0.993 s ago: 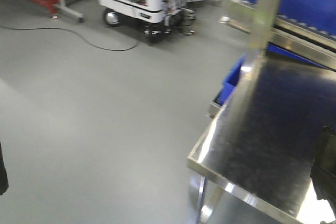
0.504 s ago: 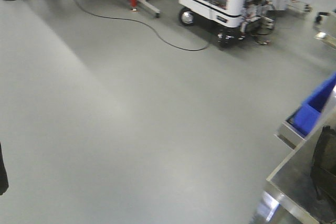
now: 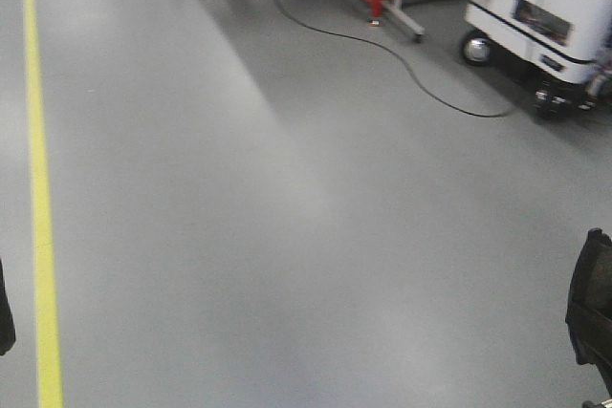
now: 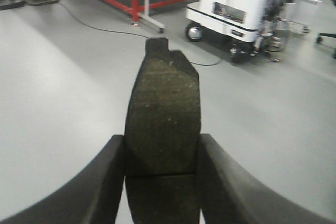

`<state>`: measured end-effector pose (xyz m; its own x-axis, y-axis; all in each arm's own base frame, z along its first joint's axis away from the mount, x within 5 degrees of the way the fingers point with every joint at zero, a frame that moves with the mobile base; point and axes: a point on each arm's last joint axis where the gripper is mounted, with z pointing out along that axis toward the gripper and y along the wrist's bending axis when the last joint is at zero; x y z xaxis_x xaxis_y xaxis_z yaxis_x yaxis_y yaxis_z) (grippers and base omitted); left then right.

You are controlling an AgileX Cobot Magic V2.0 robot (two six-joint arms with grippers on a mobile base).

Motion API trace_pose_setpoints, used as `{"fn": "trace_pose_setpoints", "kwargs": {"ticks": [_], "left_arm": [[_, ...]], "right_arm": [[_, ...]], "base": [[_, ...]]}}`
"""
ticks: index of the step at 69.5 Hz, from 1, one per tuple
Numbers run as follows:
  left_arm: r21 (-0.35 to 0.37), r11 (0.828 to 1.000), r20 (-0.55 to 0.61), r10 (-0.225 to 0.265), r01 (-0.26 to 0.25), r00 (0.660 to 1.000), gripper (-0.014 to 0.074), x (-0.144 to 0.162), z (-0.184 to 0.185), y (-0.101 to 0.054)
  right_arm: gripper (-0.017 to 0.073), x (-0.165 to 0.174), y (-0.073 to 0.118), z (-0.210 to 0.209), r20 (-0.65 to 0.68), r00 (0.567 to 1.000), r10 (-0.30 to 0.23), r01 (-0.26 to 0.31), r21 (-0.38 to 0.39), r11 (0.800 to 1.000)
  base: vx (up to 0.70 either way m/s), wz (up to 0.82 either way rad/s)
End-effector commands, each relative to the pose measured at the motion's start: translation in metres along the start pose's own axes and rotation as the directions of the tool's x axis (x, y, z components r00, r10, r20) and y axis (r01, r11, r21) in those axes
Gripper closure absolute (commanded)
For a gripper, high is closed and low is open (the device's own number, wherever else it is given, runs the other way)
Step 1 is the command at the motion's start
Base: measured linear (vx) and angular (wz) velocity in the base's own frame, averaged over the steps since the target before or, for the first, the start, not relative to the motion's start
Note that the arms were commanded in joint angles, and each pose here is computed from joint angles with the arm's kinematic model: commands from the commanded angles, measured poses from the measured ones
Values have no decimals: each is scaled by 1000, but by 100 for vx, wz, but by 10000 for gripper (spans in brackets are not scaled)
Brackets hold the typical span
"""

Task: Move and align brake pads A on conveyor
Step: 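Drive the base along the yellow floor line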

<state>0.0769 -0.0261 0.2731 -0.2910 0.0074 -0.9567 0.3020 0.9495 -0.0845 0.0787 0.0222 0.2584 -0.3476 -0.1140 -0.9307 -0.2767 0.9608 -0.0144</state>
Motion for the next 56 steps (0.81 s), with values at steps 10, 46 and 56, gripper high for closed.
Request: {"fn": "trace_pose_setpoints", "kwargs": {"ticks": [10,46,56], "left_arm": [[33,999,117,1,-5,993,521,-18,-3,-4],[33,999,117,1,-5,993,521,-18,-3,-4],[33,999,117,1,-5,993,521,-18,-3,-4]], "right_arm": [[562,-19,-1,-4,129,992,-8,7,8,1000],[562,-19,-1,-4,129,992,-8,7,8,1000],[562,-19,-1,-4,129,992,-8,7,8,1000]], "base": [[16,62],[19,49],[25,28]]}}
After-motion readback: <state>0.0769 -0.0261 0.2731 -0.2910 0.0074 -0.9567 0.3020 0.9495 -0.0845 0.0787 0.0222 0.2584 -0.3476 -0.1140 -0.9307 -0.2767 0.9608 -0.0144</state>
